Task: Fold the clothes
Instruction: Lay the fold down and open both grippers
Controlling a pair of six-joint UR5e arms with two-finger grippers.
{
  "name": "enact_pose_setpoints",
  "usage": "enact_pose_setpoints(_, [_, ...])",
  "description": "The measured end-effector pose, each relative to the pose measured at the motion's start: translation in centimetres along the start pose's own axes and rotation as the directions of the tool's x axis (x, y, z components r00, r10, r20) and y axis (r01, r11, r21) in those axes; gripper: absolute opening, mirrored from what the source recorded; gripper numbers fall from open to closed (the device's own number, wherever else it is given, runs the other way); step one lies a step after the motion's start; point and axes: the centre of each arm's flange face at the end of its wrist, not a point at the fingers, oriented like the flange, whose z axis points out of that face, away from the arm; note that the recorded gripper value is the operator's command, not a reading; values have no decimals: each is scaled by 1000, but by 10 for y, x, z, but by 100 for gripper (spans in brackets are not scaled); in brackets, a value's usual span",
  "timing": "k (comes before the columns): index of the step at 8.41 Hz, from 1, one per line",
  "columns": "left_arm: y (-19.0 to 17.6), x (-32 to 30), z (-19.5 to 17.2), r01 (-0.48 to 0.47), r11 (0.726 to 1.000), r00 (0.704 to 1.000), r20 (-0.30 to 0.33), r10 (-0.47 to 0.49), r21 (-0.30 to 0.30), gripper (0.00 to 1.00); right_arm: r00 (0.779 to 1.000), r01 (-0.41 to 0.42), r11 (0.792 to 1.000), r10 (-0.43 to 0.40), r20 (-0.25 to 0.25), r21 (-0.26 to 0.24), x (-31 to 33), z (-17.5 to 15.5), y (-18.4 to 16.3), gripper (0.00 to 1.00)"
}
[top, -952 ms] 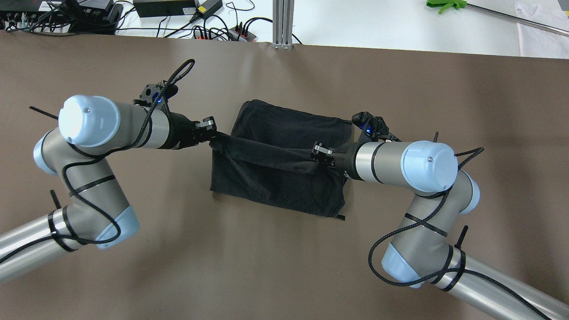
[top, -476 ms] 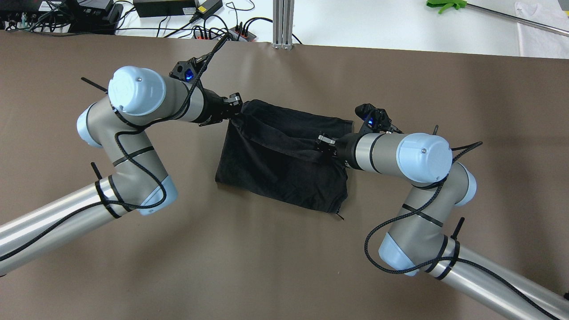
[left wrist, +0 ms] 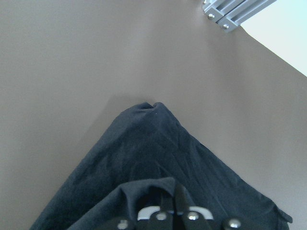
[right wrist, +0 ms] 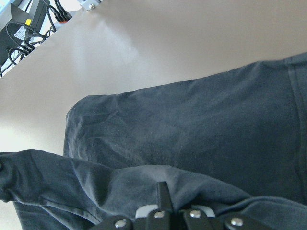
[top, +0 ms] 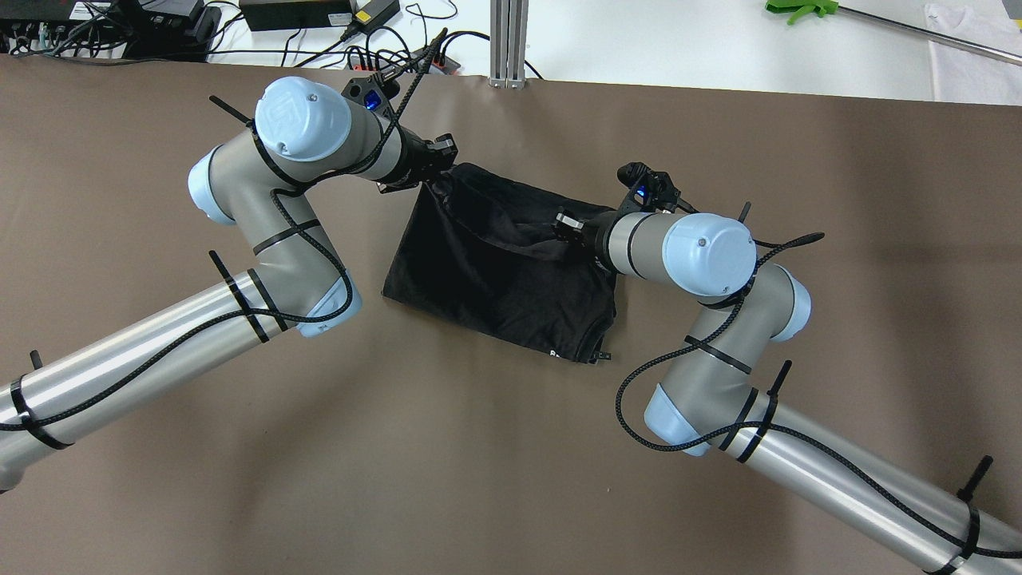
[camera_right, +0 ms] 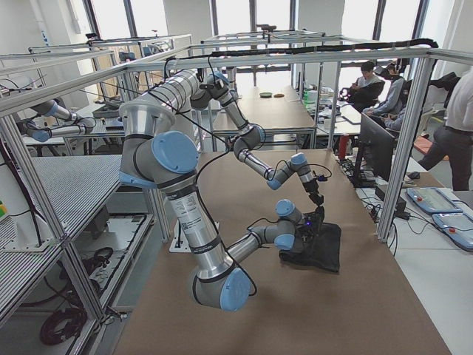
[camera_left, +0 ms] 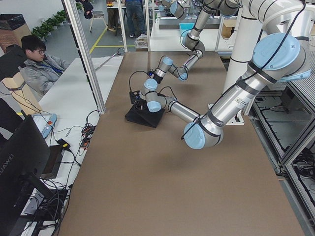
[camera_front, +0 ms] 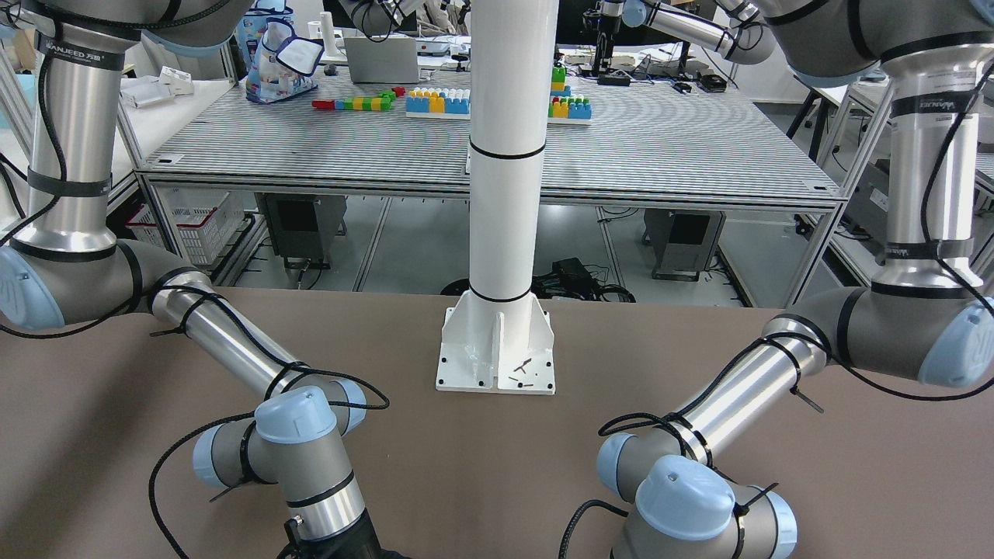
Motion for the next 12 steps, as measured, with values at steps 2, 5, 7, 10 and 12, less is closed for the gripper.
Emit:
enact_pose_setpoints(2, [-3, 0, 3, 0, 1000, 1000, 6, 0, 8, 100, 1000, -4, 1000, 4, -5, 8, 1, 1, -4, 94])
enact_pose_setpoints(5, [-20, 0, -4, 3, 999, 1000, 3, -3, 40, 100, 1000, -8, 1000, 8, 5, 3, -6, -3, -13, 94])
enact_pose_setpoints(7, [-53, -3, -19, 2, 998, 1000, 3, -2, 58, 100, 999, -8, 999, 10, 33, -47, -30, -12, -17, 94])
enact_pose_setpoints(10, [-117, -27, -50, -64, 997, 998, 20, 63, 53, 100, 1000, 16, 994, -14, 24, -104, -54, -18, -8, 94])
enact_pose_setpoints(12, [-176, -87, -73, -176, 982, 981, 93, 169, 74, 100, 987, 143, 976, -153, -53, -162, -49, -21, -16, 94])
